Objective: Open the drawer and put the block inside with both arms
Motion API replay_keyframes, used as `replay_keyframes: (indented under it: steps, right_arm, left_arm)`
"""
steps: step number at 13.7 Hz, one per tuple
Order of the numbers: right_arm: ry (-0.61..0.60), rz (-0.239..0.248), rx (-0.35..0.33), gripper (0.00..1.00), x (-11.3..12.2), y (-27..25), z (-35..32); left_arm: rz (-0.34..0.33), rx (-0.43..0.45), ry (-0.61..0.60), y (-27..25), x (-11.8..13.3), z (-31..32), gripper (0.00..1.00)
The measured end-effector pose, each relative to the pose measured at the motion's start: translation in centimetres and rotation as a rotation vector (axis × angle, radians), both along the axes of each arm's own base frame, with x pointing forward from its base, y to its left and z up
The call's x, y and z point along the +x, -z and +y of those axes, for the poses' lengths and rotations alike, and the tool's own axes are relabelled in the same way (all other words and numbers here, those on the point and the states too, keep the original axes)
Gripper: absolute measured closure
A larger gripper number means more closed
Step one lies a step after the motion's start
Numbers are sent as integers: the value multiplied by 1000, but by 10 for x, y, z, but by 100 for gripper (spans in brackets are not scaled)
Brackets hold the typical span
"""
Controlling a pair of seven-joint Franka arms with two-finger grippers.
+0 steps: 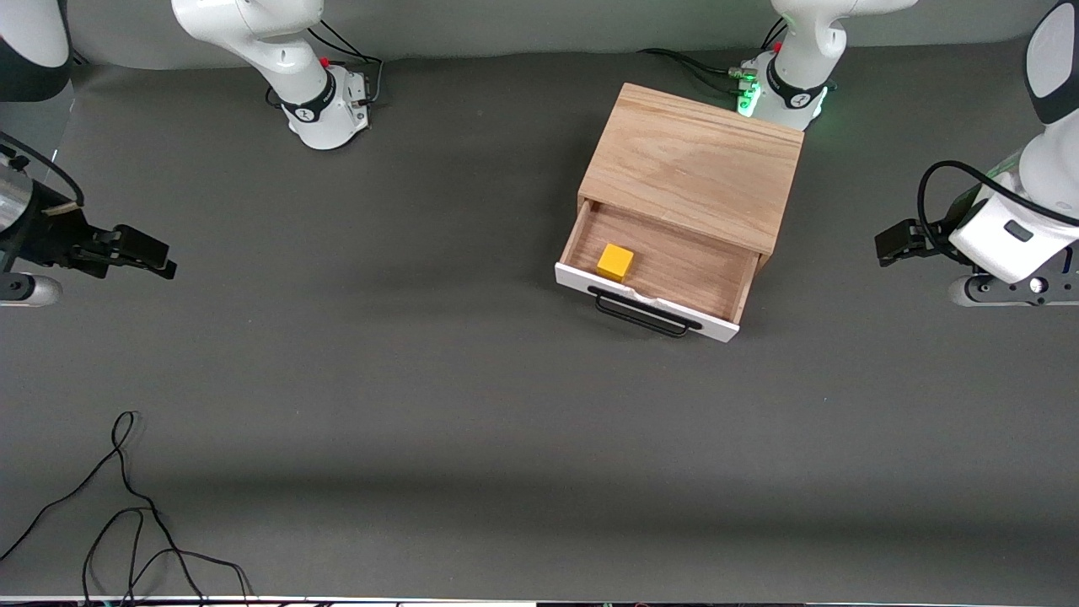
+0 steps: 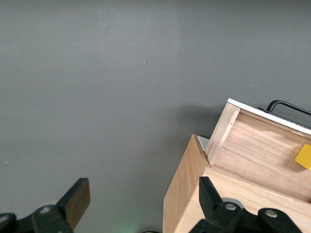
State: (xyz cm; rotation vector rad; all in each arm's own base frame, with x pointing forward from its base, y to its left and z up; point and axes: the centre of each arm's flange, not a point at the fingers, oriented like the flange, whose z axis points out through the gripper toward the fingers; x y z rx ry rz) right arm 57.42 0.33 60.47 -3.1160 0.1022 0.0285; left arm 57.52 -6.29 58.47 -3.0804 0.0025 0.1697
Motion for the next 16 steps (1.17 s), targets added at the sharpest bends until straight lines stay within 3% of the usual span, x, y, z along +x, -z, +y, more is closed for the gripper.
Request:
replay_keyframes:
  steps: [5, 16]
  right_arm:
    - [-8, 10, -34, 0, -1, 6, -20]
    - [13, 17, -33, 0, -1, 9, -41]
  left_arm:
    - [2, -1, 4, 0, 0, -2, 0]
    - [5, -2, 12, 2, -1, -8, 0]
